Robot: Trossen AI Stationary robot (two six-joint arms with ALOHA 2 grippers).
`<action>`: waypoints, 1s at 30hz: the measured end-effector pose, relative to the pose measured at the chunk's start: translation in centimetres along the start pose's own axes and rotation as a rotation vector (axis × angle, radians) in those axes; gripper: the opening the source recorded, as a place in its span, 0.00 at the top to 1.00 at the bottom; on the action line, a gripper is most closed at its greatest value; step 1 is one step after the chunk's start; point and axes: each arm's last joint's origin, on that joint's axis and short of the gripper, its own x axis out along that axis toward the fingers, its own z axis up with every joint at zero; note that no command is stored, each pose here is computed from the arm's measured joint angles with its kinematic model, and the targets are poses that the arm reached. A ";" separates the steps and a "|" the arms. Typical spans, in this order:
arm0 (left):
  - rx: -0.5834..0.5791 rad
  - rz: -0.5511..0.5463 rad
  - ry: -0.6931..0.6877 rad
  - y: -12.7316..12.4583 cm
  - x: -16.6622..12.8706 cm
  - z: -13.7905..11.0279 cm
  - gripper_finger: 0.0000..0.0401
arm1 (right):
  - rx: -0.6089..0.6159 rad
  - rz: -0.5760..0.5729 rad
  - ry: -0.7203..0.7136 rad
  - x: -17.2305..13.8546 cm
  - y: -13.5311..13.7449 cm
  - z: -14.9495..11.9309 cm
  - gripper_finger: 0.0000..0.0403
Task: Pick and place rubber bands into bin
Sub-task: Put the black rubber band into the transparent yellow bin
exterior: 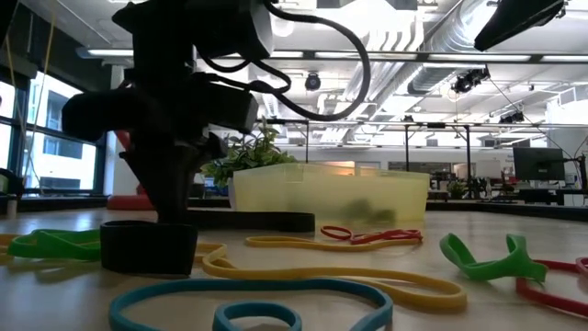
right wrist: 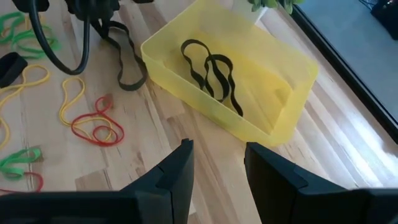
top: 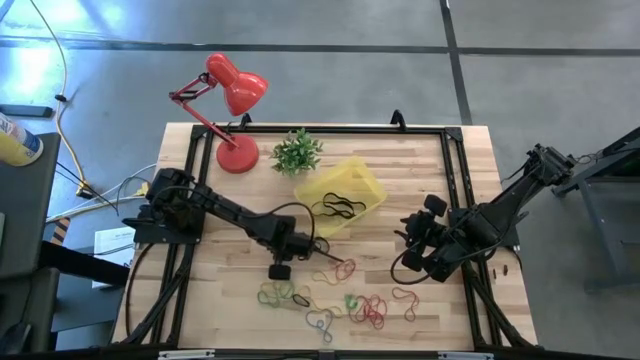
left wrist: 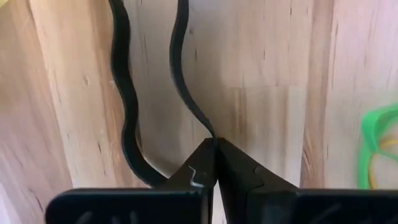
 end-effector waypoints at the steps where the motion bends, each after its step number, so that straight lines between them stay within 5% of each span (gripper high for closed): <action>1: 0.012 -0.013 0.016 0.0 -0.4 -0.1 0.99 | 0.003 -0.003 -0.005 0.0 0.0 0.0 0.67; 10: 0.180 -0.066 -0.061 -0.1 -8.1 0.5 1.00 | 0.011 -0.017 -0.034 0.0 0.0 0.2 0.67; 19: 0.288 0.131 -0.217 1.4 -15.5 1.8 1.00 | 0.041 -0.050 -0.032 0.6 -0.5 0.7 0.67; 30: 0.294 0.270 -0.309 7.8 -16.5 3.6 1.00 | 0.086 -0.062 -0.033 1.2 -0.8 1.2 0.67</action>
